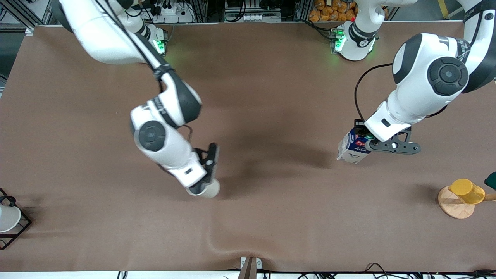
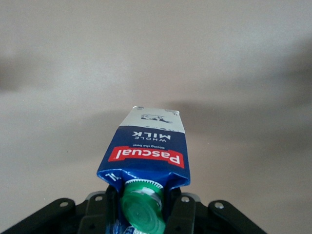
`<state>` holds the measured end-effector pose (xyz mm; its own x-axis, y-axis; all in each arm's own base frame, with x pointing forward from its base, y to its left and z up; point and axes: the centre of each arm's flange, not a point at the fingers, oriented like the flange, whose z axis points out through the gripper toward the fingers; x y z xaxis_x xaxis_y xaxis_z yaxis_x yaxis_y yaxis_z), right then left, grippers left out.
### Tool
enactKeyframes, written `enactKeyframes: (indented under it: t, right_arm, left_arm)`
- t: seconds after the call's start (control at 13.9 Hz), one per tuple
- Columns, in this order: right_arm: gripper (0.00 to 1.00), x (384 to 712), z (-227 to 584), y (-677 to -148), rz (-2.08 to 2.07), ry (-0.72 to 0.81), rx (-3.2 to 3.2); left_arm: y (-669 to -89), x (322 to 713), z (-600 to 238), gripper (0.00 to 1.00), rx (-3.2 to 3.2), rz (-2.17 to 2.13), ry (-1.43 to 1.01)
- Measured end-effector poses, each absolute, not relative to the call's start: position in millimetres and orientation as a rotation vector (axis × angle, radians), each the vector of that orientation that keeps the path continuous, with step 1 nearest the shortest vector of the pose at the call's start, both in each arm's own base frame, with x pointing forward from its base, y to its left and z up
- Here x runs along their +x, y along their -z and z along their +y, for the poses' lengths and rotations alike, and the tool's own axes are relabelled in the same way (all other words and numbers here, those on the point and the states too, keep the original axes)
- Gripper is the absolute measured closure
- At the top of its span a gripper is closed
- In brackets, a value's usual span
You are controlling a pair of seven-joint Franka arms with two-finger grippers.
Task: Place milk next to cup
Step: 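Grasp the white mug rim with the right gripper and lift it, then carry the mug to table center with the right gripper and release it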
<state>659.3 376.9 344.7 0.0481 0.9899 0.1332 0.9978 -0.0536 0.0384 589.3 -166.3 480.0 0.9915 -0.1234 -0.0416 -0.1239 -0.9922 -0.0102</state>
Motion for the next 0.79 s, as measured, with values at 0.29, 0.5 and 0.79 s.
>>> enactKeyframes:
  t: [0.29, 0.5, 0.79]
  right_arm:
    - [0.96, 628.6, 446.3, -314.4, -2.343, 0.299, -1.984]
    - [0.96, 610.3, 471.4, -302.4, -2.325, 0.280, -1.985]
    - [0.96, 582.6, 502.6, -292.7, -2.138, 0.234, -2.153]
  left_arm:
    - [-485.5, 586.6, -172.4, 0.59, -3.179, 0.164, -0.104]
    - [-491.6, 586.1, -175.7, 0.59, -3.190, 0.156, -0.109]
    - [-492.8, 583.9, -180.8, 0.59, -3.189, 0.143, -0.122]
